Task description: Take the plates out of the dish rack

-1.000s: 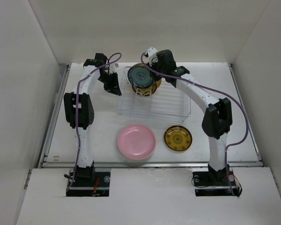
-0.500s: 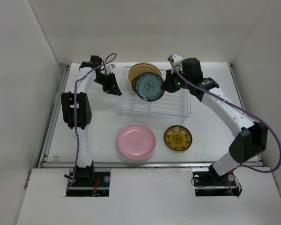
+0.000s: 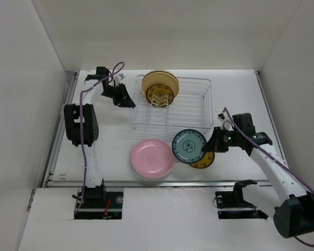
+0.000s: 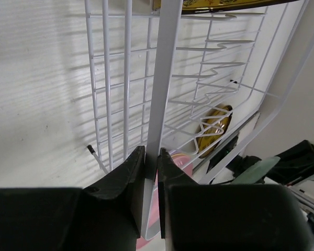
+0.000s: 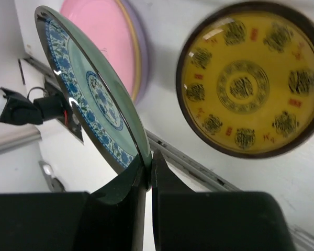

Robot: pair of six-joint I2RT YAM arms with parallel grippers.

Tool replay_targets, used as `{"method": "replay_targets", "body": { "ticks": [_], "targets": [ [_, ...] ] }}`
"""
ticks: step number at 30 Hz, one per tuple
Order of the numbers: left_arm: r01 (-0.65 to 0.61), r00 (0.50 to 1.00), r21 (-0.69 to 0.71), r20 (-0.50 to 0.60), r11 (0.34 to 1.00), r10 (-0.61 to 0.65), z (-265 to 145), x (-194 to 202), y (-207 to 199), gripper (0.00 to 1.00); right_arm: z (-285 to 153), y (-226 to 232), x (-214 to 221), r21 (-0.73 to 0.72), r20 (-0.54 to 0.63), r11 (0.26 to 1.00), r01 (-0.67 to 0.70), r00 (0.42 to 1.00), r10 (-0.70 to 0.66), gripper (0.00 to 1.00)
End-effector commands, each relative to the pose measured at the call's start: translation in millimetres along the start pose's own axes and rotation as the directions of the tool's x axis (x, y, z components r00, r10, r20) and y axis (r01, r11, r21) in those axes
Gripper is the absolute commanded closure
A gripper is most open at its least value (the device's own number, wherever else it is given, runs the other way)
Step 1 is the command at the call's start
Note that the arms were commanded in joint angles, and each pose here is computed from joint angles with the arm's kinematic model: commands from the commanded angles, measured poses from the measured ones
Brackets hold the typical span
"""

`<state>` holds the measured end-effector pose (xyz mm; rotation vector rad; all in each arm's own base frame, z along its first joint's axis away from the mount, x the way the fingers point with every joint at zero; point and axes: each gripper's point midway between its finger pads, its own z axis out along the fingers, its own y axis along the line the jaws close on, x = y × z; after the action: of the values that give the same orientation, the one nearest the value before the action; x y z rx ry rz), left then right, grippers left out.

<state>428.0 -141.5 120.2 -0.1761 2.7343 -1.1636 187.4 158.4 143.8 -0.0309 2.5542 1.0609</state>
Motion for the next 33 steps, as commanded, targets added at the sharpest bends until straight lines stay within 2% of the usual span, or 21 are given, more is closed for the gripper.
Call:
{"method": "replay_targets", "body": {
  "ticks": [1,2,6,12,16,17,18,20,21,23,25,28,33],
  "targets": [
    [0.185,0.982,-0.067,-0.034,0.981,-0.187,-7,22,18,1.00,5,-12,14,0.004,-0.012,0.987,-0.161,0.987,0.161,1.00],
    [0.178,0.983,-0.072,-0.024,0.981,-0.180,-10,21,17,1.00,8,-26,21,0.042,-0.003,0.971,-0.236,0.972,0.236,1.00],
    [0.199,0.980,-0.077,-0.002,0.977,-0.200,-14,28,15,1.00,12,-53,18,0.076,0.066,0.924,-0.375,0.926,0.371,1.00],
    [0.192,0.981,-0.082,-0.003,0.978,-0.193,-15,28,16,1.00,1,-81,0,0.124,0.205,0.888,-0.442,0.887,0.413,1.00],
    [0.195,0.980,-0.088,-0.016,0.977,-0.197,-12,31,19,1.00,6,-99,9,0.178,0.197,0.856,-0.485,0.870,0.451,1.00],
    [0.184,0.982,-0.087,-0.015,0.979,-0.186,-14,29,17,1.00,8,-104,12,0.196,0.187,0.855,-0.480,0.874,0.448,0.96],
    [0.175,0.984,-0.091,-0.003,0.980,-0.176,-16,25,16,1.00,9,-106,13,0.205,0.175,0.861,-0.466,0.883,0.436,0.80],
    [0.170,0.985,-0.093,-0.008,0.981,-0.172,-15,25,17,1.00,14,-105,24,0.191,0.132,0.854,-0.484,0.875,0.466,0.70],
    [0.169,0.985,-0.093,-0.007,0.981,-0.171,-14,22,17,1.00,14,-103,24,0.181,0.126,0.856,-0.484,0.875,0.468,0.51],
    [0.176,0.984,-0.096,-0.014,0.980,-0.178,-13,22,19,1.00,14,-102,24,0.181,0.126,0.856,-0.484,0.875,0.468,0.32],
    [0.176,0.984,-0.087,-0.017,0.980,-0.178,-13,22,17,1.00,11,-101,24,0.187,0.136,0.857,-0.480,0.876,0.462,0.18],
    [0.167,0.985,-0.087,-0.018,0.982,-0.169,-13,22,18,1.00,-3,-96,10,0.209,0.197,0.865,-0.456,0.886,0.419,0.10],
    [0.167,0.985,-0.087,-0.018,0.982,-0.169,-12,20,18,1.00,-25,-83,-18,0.249,0.309,0.871,-0.424,0.887,0.344,0.10]
  ]
}}
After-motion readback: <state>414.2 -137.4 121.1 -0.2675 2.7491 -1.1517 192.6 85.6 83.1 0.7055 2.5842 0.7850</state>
